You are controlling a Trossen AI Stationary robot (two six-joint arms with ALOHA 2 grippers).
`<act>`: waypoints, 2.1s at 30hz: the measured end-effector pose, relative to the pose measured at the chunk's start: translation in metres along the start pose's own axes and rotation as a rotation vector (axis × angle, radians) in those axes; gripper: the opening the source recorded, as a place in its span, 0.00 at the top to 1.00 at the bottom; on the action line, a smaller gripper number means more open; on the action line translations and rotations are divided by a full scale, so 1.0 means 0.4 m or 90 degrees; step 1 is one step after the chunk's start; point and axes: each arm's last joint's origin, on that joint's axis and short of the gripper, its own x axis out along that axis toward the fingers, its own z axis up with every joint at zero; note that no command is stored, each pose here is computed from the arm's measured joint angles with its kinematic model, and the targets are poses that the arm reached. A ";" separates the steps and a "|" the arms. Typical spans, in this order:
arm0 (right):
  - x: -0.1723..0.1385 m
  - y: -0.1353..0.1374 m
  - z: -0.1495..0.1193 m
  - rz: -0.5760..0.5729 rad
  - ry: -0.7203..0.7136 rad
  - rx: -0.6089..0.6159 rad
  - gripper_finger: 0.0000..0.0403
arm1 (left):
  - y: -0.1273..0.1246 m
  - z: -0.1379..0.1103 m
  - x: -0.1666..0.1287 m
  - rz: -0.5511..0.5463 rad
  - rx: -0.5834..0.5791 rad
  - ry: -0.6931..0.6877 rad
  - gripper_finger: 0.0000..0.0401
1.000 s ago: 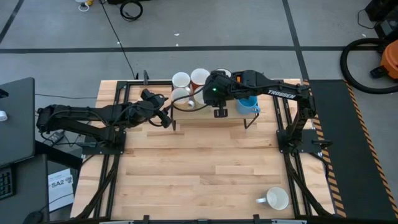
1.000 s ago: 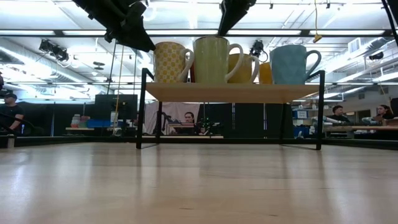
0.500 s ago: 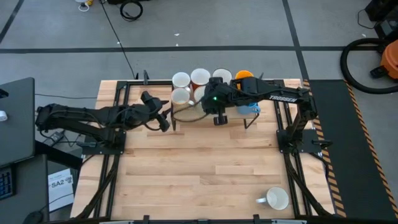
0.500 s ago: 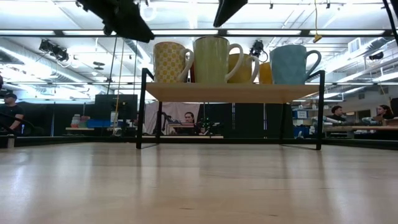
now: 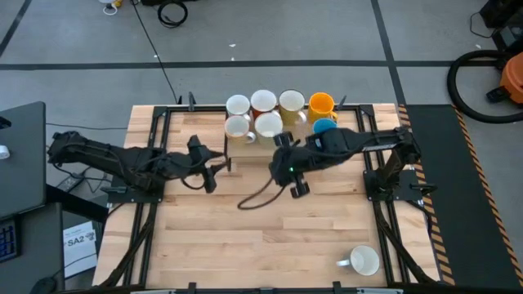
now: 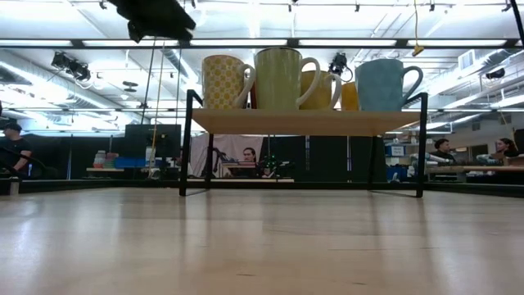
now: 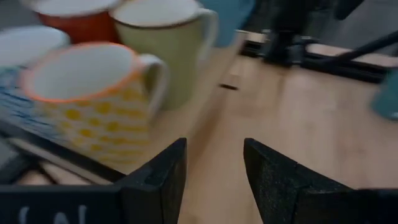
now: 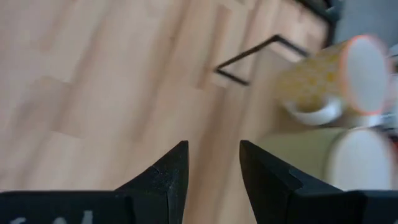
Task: Place coffee mugs
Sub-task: Put the blue mug on the shelf
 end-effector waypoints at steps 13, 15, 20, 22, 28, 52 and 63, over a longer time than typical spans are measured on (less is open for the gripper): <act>-0.053 0.154 -0.031 0.159 0.138 0.168 0.63 | -0.060 -0.018 -0.039 -0.104 -0.027 0.015 0.58; -0.067 0.187 -0.032 0.167 0.144 0.159 0.63 | -0.065 -0.020 -0.043 -0.112 -0.024 0.016 0.58; -0.100 0.263 -0.031 0.180 0.141 0.153 0.63 | -0.069 -0.021 -0.046 -0.118 -0.022 0.016 0.58; -0.115 0.294 -0.036 0.186 0.150 0.156 0.63 | -0.069 -0.021 -0.046 -0.118 -0.022 0.016 0.58; -0.159 0.379 -0.047 0.190 0.165 0.277 0.63 | -0.069 -0.021 -0.046 -0.117 -0.022 0.016 0.58; -0.181 0.651 -0.199 0.065 0.318 0.581 0.63 | -0.069 -0.021 -0.046 -0.117 -0.017 0.016 0.58; -0.148 0.700 -0.264 0.003 0.394 0.601 0.63 | -0.069 -0.021 -0.046 -0.117 -0.016 0.016 0.58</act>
